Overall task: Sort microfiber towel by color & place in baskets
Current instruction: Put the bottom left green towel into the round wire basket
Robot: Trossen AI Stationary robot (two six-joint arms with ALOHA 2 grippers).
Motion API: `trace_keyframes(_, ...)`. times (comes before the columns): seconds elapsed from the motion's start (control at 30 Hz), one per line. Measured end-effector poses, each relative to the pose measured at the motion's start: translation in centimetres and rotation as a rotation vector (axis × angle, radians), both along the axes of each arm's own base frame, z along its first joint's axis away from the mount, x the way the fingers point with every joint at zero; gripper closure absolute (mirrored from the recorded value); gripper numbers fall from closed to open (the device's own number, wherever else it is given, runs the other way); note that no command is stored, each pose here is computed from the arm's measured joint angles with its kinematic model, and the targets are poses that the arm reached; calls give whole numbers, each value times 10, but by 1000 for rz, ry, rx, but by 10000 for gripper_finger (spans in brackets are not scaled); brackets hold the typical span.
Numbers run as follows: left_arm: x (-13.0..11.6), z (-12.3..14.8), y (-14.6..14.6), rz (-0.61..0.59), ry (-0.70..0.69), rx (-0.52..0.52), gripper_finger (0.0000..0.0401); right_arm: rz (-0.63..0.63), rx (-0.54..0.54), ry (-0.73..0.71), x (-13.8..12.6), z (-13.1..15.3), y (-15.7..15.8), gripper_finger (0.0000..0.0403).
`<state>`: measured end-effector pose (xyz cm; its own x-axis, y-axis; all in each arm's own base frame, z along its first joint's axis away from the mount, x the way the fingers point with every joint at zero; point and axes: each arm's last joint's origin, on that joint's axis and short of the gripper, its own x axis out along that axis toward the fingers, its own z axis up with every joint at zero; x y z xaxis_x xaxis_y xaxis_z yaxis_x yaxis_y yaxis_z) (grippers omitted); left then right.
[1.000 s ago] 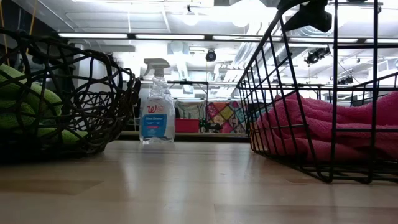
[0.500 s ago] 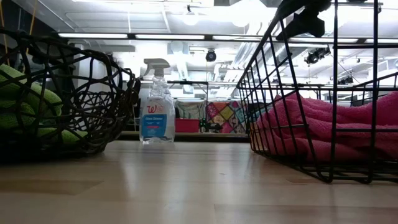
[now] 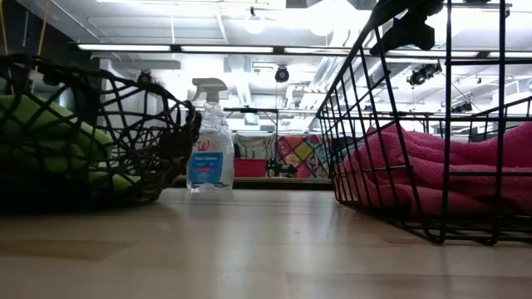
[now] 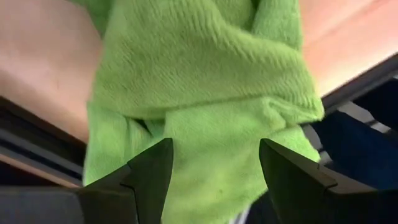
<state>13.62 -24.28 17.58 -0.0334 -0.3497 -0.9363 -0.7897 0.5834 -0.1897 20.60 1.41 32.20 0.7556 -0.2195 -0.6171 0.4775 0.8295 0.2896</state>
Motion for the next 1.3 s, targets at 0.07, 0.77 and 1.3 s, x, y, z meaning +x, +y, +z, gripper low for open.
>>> trace_keyframes(0.07,-1,-1,2,-18,1,26,174,0,0,0,0,0,0,167)
trace_keyframes(0.77,3,-12,-7,-97,-5,-18,219,0,0,0,0,0,0,167)
trace_keyframes(1.3,18,44,-24,-237,-413,-445,391,2,-4,6,0,0,0,167)
